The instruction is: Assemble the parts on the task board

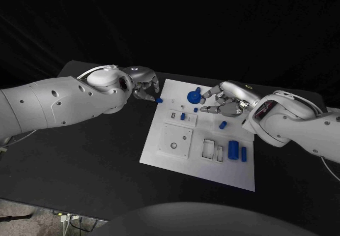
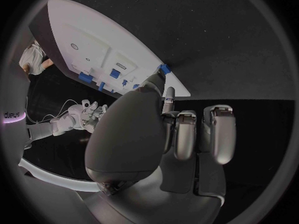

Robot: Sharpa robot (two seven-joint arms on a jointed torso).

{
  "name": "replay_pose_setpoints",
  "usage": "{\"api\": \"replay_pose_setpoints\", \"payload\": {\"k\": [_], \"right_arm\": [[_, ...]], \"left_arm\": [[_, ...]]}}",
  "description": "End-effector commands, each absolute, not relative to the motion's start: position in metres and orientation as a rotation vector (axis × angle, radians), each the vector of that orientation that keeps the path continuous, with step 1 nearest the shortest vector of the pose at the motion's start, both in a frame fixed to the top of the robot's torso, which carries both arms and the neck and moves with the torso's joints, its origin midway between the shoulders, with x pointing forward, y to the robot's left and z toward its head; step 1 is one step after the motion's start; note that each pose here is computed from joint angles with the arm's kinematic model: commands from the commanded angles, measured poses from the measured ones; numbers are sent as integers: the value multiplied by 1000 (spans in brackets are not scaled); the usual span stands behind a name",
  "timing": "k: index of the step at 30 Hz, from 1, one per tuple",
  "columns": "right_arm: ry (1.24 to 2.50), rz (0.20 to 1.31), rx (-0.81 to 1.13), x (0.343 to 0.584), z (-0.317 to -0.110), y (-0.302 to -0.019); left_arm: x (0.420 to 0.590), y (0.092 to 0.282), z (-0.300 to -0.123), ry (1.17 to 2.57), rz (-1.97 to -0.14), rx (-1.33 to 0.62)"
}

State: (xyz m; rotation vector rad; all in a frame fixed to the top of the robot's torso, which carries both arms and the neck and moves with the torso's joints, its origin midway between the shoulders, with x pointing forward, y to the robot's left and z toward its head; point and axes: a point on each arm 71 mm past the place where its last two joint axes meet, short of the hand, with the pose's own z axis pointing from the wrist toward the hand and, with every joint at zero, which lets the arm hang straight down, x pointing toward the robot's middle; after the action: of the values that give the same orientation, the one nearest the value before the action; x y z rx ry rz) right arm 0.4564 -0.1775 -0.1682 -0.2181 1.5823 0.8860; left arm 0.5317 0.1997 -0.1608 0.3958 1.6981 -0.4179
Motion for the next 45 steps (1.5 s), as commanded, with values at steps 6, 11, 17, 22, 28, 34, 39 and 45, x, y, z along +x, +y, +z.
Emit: {"api": "replay_pose_setpoints", "payload": {"k": [6, 11, 17, 22, 28, 34, 39, 45], "right_arm": [[1596, 880, -228, 456, -170, -178], [1597, 880, -227, 455, -171, -179], [1604, 875, -225, 455, -171, -181], [1608, 872, -223, 455, -172, -182], [1613, 870, -222, 455, -172, -183], [1620, 866, -221, 455, -172, -183], [1623, 864, -219, 455, -173, -184], [1626, 863, -218, 454, -174, -185]], "left_arm": [[529, 193, -167, 1723, -436, 447], [528, 188, -171, 1706, -459, 453], [528, 186, -175, 1702, -463, 455], [530, 185, -176, 1697, -463, 453], [532, 181, -177, 1695, -465, 454], [533, 179, -178, 1689, -465, 451], [535, 179, -180, 1707, -448, 449], [537, 181, -183, 1741, -423, 448]]}}
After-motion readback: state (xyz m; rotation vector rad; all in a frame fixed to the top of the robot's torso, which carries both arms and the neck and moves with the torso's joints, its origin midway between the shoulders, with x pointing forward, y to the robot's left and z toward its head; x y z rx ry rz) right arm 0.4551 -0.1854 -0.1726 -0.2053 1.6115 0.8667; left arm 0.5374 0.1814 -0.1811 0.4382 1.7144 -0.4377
